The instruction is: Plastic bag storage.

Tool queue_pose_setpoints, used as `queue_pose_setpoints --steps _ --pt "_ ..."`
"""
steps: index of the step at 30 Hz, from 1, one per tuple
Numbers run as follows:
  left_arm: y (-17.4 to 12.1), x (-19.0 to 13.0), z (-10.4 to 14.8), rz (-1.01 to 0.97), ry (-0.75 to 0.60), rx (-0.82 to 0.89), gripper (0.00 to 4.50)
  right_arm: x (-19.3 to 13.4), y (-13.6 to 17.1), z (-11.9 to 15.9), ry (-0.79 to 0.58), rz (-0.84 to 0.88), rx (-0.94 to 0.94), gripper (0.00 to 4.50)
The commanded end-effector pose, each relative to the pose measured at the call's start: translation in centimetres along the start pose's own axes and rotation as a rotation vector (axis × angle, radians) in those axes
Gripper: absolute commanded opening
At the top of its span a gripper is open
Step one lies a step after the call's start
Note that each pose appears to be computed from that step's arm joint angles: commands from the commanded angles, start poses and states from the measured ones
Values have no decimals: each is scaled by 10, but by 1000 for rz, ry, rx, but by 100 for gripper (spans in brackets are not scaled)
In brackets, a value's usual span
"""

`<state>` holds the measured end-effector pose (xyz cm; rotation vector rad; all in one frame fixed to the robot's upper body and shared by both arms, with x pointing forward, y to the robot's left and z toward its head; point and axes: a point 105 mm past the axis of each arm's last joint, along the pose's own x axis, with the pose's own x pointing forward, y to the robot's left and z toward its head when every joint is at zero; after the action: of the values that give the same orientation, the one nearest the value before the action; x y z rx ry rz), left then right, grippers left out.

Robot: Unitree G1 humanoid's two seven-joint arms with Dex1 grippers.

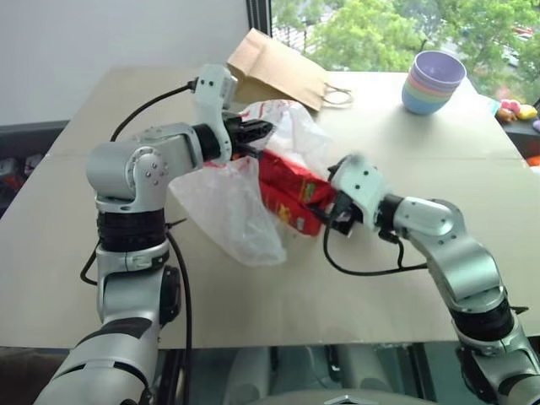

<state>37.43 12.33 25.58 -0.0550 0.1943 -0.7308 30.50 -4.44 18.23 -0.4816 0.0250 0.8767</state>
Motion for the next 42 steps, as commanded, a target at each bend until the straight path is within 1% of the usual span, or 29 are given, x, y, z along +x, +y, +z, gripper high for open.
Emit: queue_pose_setpoints --steps 1,3,4,5,8,9,10,12,13,18,20,23,24,26,29,30,31,33,34,36,37,39,40,42 --pt "-14 -11 17 -73 -55 50 0 8 -6 -12 37 -21 23 446" --pt "-16 -12 18 -82 -59 54 0 12 -9 -13 11 -14 107 446" --pt "-16 -13 18 -80 -62 56 0 12 -11 -12 2 -10 125 397" --pt "-16 -15 19 -79 -67 57 0 12 -12 -9 -15 -2 138 376" --pt "-14 -20 23 -75 -85 49 0 11 -15 0 -47 15 126 237" --pt "-14 -21 25 -80 -94 40 0 11 -15 4 -59 18 96 179" --pt "-15 -23 27 -86 -100 31 0 12 -15 7 -71 20 68 134" --pt "-17 -28 32 -117 -125 11 0 16 -14 14 -87 26 15 28" --pt "-19 -30 35 -136 -134 -6 0 18 -12 18 -102 30 -28 3" --pt "-23 -40 44 -201 -143 -9 0 25 -2 38 -174 73 -229 3" --pt "-25 -42 47 -226 -142 -5 0 29 1 43 -191 69 -309 3" --pt "-29 -46 50 -279 -122 -11 0 40 2 46 -192 52 -489 3" --pt "-29 -47 49 -290 -112 -14 0 45 1 47 -194 35 -528 3" --pt "-30 -49 49 -298 -98 -3 0 57 -4 53 -205 -40 -676 3" --pt "-28 -48 50 -300 -96 -5 0 76 -5 63 -256 -117 -843 3" --pt "-27 -48 49 -297 -90 -16 0 84 -5 62 -264 -134 -889 3" --pt "-26 -47 48 -293 -86 -17 0 92 -11 62 -257 -187 -953 3" --pt "-26 -46 46 -290 -78 -24 0 106 -22 61 -263 -299 -976 3" --pt "-24 -45 44 -280 -73 -36 0 118 -13 53 -257 -282 -986 3" --pt "-22 -43 40 -261 -65 -57 0 137 14 38 -257 -179 -989 3" --pt "-21 -43 40 -255 -64 -61 0 141 22 35 -261 -150 -991 3" --pt "-21 -42 35 -245 -49 -92 0 147 39 29 -268 -61 -926 3" --pt "-19 -41 31 -234 -38 -106 0 149 43 28 -270 -31 -895 28" --pt "-17 -41 24 -214 -15 -135 0 149 46 29 -277 -2 -858 112"
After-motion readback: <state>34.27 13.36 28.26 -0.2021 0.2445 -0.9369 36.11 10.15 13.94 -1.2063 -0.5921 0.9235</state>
